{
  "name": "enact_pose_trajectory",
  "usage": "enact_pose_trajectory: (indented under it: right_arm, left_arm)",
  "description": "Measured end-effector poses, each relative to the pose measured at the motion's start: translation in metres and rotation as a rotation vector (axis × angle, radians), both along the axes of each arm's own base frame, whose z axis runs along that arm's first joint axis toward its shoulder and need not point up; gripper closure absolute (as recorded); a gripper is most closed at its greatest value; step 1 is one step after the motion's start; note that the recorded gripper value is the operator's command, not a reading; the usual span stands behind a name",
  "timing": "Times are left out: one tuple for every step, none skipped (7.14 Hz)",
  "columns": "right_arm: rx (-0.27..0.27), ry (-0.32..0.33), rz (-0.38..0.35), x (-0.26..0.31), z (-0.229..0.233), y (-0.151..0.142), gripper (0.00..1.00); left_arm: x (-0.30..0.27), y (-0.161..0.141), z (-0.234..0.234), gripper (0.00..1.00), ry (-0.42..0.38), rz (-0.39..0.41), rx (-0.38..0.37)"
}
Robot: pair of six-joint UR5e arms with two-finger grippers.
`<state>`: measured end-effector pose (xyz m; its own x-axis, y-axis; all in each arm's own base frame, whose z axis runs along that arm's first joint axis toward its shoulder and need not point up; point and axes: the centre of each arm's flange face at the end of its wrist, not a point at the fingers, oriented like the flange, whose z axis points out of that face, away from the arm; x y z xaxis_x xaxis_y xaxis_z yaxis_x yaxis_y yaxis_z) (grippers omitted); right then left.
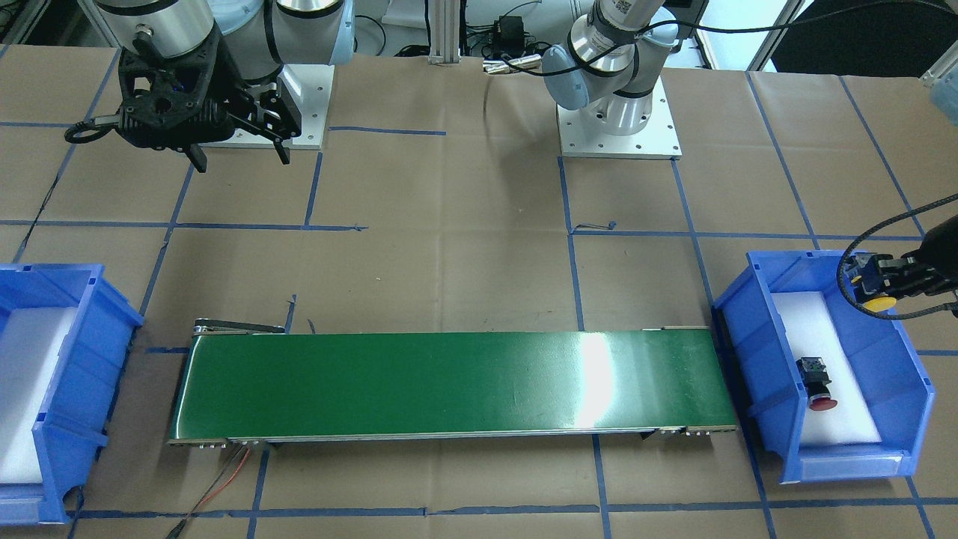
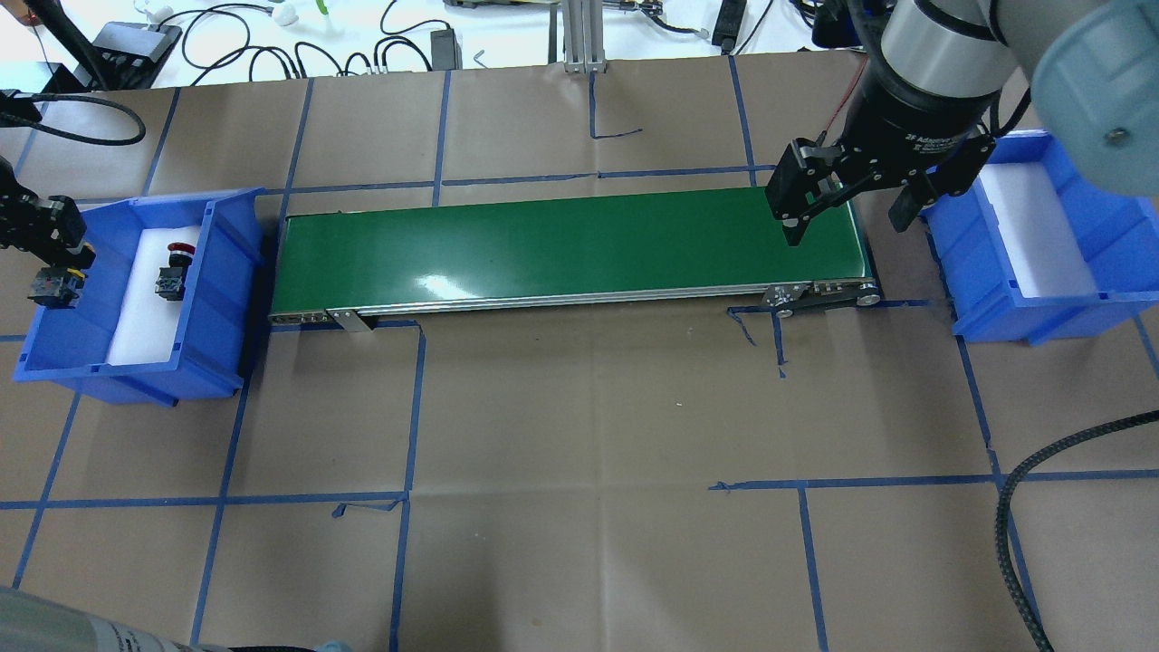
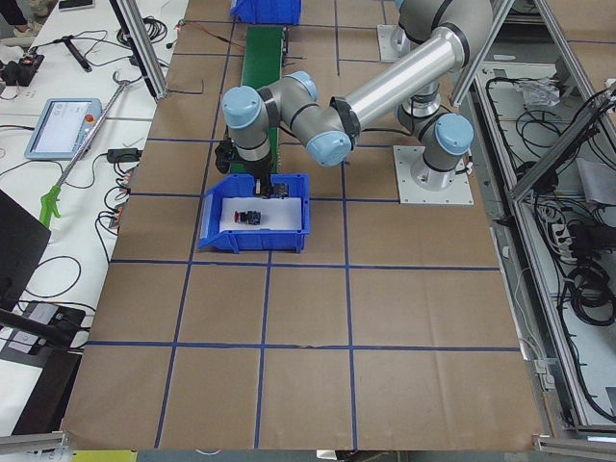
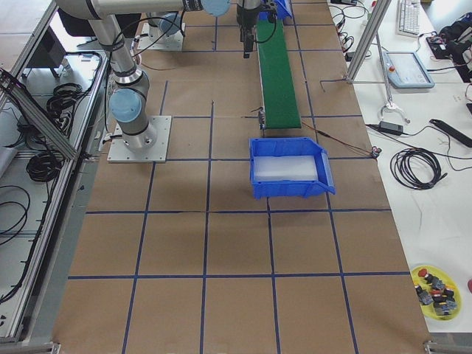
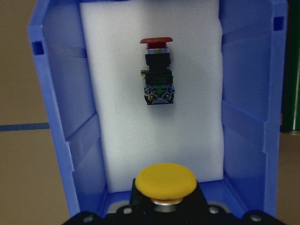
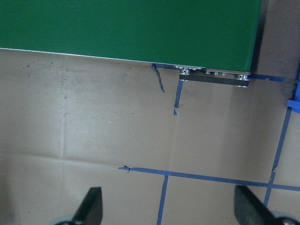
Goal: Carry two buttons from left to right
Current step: 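Lift the yellow button and carry it over the conveyor belt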
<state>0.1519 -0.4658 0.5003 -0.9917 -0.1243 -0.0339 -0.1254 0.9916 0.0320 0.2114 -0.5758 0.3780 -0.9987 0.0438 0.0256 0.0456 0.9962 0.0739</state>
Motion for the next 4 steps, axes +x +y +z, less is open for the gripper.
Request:
enact_pose_trajectory:
  right_arm:
    - [0.001,0.0,0.0,0.0,0.0,0.0,0.0]
    - [0.003,0.0,0.001,0.0,0.0,0.001,0.0]
    - [0.004,0.0,0.001,0.0,-0.001,0.0,0.0]
    - [0.005,0.001,0.0,-0.001,-0.001,0.0,0.0]
  left_arm:
    - [-0.028,-0.013,0.009,1.0,-0.01,0.001,-0.012]
    - [-0.073,-0.027,0.02,1.0,-0.027,-0.009,-0.031]
    - [-0.119,-0.037,0.027,1.0,-0.042,-0.01,-0.046]
    - [-0.163,-0.045,0.027,1.0,-0.055,0.001,-0.049]
